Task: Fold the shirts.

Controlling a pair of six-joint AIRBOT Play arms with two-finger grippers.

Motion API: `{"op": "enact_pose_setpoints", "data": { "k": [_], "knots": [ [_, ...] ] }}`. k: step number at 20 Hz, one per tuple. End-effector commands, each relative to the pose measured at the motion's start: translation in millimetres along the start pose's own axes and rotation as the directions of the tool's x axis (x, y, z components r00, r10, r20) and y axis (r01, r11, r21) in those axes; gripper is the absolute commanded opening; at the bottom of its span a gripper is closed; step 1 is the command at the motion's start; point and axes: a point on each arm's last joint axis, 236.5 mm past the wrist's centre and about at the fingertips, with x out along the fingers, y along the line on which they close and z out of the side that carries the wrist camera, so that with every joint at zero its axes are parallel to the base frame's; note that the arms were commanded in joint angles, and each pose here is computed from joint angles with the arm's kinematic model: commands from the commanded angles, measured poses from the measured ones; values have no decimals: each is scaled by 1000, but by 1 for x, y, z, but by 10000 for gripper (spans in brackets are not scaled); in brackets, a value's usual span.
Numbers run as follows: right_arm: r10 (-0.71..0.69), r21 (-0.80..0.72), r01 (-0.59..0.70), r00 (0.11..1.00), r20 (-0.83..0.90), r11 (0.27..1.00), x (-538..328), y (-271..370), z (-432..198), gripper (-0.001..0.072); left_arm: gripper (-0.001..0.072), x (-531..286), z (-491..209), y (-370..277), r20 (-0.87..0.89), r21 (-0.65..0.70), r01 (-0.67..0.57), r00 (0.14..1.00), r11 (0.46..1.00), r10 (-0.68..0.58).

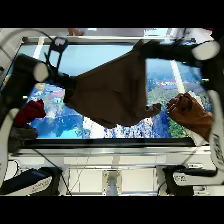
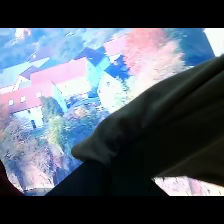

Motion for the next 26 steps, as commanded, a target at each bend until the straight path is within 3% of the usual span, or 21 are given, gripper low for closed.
{"op": "enact_pose_setpoints", "data": {
  "k": [1, 2, 3, 4, 5, 6, 7, 11, 14, 18, 26],
  "knots": [
    [-151, 152, 135, 983, 104, 979, 94, -74, -23, 28, 12, 70, -3, 45, 17, -153, -152, 988, 976, 157],
    [-164, 176, 144, 981, 104, 974, 112, -82, -35, 33, 13, 83, -1, 54, 24, -211, -153, 987, 966, 161],
    [-178, 190, 156, 978, 106, 969, 124, -89, -43, 89, 13, 95, -2, 60, 24, -257, -146, 987, 955, 157],
    [-196, 193, 172, 974, 113, 966, 132, -96, -48, 291, 13, 102, -1, 65, 29, -283, -138, 988, 949, 153],
    [-210, 193, 184, 970, 124, 964, 134, -102, -49, 388, 90, 105, 1, 70, 42, -291, -137, 987, 947, 156],
    [-224, 188, 197, 965, 135, 962, 132, -108, -45, 388, 377, 105, 8, 74, 73, -295, -132, 984, 946, 160],
    [-230, 186, 201, 962, 147, 962, 126, -113, -36, 387, 569, 101, 18, 81, 107, -296, -135, 979, 945, 174],
    [-239, 53, 240, 971, -18, 969, 69, -135, -30, 385, 568, 54, 40, 127, 114, -340, -226, 954, 913, 278],
    [-184, 75, 209, 951, -249, 975, 33, -137, -73, 385, 567, 31, 37, 143, 95, -369, -251, 948, 895, 305],
    [-146, 39, 206, 802, -579, 978, 9, -135, -166, 387, 567, 32, 4, 146, -38, -336, -305, 950, 891, 310],
    [90, 263, 142, 703, -705, 954, 50, -88, -251, 387, 567, 37, -74, 144, -326, -215, -360, 903, 908, 281]
  ]
}}
